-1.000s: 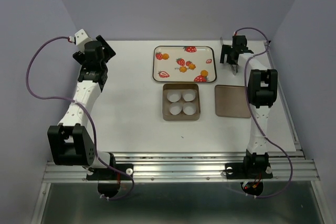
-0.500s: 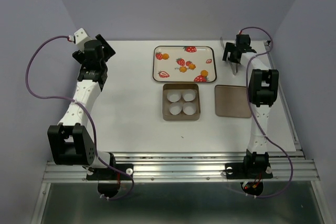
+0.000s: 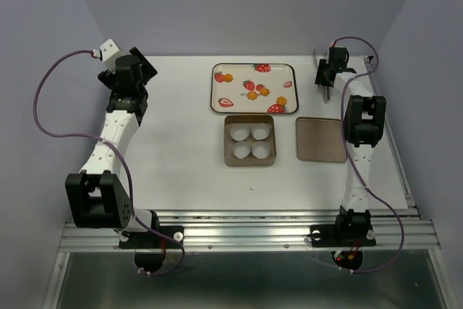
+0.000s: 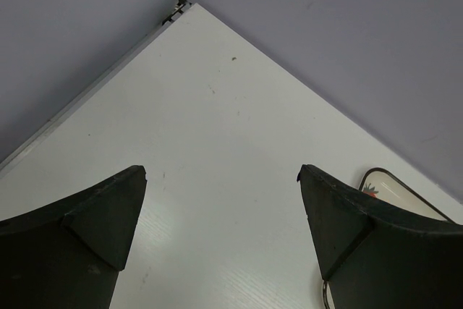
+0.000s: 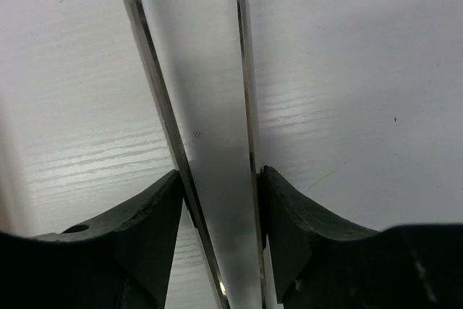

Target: Pack the cookies

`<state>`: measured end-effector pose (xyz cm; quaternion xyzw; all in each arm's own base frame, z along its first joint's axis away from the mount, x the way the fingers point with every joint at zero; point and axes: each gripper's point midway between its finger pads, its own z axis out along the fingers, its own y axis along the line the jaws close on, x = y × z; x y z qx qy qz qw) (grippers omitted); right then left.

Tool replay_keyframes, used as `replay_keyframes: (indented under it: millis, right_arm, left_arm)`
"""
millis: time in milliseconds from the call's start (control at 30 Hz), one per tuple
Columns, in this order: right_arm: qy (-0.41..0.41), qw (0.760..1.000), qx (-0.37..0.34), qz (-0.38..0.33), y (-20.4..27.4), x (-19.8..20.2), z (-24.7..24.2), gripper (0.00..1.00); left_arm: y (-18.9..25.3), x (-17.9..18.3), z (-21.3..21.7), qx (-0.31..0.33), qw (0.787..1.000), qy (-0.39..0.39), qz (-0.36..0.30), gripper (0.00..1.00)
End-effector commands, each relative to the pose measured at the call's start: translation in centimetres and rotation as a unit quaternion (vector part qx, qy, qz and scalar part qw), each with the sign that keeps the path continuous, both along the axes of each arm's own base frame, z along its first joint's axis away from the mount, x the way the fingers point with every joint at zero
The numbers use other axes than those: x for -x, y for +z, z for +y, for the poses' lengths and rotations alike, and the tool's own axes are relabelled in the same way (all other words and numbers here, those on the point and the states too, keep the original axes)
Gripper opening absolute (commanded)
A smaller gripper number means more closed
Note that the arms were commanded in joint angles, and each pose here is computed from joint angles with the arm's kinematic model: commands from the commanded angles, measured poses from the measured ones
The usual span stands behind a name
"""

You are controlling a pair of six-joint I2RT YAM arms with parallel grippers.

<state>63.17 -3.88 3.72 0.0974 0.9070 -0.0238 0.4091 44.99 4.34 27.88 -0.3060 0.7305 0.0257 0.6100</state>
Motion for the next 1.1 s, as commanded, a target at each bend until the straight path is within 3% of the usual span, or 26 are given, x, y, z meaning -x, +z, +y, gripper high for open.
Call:
replay_keyframes:
  millis: [0,200,233,267,333,367,567,667,1067]
  right_arm:
    - [0.020,0.999,-0.015,-0.039,3.0,-1.1,0.8,0.50]
    - [0.017,0.993,-0.021,-0.116,11.9,0.0,1.0,0.48]
    - [0.016,0.994,-0.023,-0.109,11.0,0.2,1.1,0.47]
    - [0.018,0.991,-0.025,-0.130,13.6,0.9,1.2,0.47]
    - [0.023,0.991,-0.031,-0.125,13.3,2.4,1.6,0.47]
    - [0.023,0.989,-0.032,-0.141,15.3,3.3,1.7,0.47]
    - [0.033,0.990,-0.067,-0.118,14.7,8.4,3.1,0.42]
    - [0.043,0.987,-0.082,-0.129,16.8,10.6,4.2,0.43]
    - [0.143,0.985,-0.067,-0.066,16.5,19.7,14.0,0.48]
  left_arm:
    - [3.9,0.6,-0.1,0.004,0.999,-0.002,-0.052,0.99]
    - [3.3,1.2,-0.9,0.017,0.998,-0.022,-0.058,0.99]
    - [3.1,1.2,-1.1,0.018,0.998,-0.028,-0.058,0.99]
    - [3.0,1.2,-1.3,0.020,0.998,-0.034,-0.058,0.99]
    - [2.4,1.3,-1.7,0.026,0.997,-0.045,-0.056,0.99]
    - [2.2,1.3,-1.9,0.026,0.997,-0.049,-0.054,0.99]
    - [1.7,1.8,-2.7,0.041,0.995,-0.068,-0.054,0.99]
    - [1.4,1.9,-3.4,0.049,0.993,-0.089,-0.057,0.99]
    - [-0.4,2.6,-4.6,0.055,0.991,-0.119,-0.034,0.99]
